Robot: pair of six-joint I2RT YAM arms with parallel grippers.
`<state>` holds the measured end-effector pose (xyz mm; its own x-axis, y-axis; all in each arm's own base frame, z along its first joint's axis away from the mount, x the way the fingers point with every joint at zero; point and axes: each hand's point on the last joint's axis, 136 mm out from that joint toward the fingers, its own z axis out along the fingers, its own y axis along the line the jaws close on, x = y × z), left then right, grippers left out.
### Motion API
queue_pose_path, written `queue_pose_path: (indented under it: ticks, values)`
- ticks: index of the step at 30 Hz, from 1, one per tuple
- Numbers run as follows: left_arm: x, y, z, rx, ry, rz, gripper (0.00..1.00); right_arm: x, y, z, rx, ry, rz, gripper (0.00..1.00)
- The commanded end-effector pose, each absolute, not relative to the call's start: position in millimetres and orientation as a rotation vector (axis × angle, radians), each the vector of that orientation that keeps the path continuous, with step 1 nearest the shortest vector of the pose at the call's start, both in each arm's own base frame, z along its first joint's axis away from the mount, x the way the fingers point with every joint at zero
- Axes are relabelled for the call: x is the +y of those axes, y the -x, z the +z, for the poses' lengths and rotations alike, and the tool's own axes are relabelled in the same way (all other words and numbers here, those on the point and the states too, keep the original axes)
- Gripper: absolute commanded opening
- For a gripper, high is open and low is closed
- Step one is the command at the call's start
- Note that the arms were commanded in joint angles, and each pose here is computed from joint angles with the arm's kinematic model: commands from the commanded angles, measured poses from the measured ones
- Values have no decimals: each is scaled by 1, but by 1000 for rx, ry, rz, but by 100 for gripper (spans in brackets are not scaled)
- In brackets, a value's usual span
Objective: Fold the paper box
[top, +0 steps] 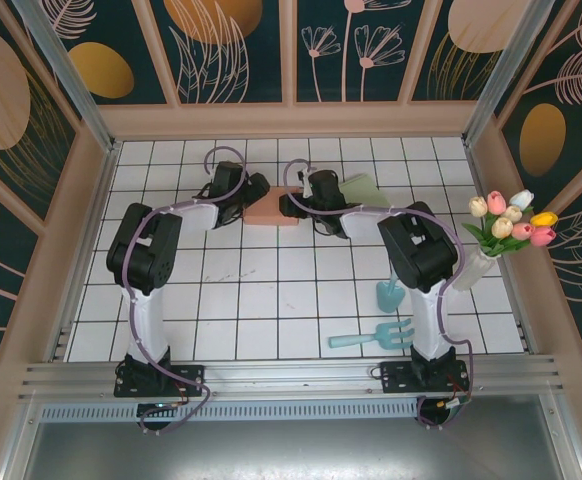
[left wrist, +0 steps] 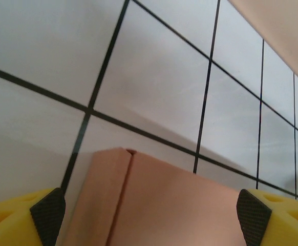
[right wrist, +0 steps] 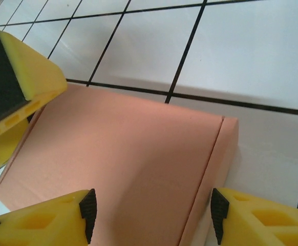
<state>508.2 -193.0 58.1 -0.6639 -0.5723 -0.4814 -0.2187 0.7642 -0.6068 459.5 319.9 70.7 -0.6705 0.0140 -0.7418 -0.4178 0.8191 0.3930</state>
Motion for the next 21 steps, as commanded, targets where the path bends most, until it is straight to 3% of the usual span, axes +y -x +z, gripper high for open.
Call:
queue_pose_path:
  ticks: [1, 4, 11, 21]
  values:
    - [-180, -518, 67, 2250, 595, -623, 89, 323, -468, 71, 2202, 305, 704, 63]
    - [-173, -518, 71, 2247, 608, -595, 89, 317, -467, 74, 2204, 294, 673, 63]
    - [-150, -505, 115, 2167, 589, -519, 90, 229, -497, 113, 2195, 115, 425, 64]
    - [-147, -486, 124, 2163, 535, -535, 90, 106, -538, 104, 2252, -199, 254, 66]
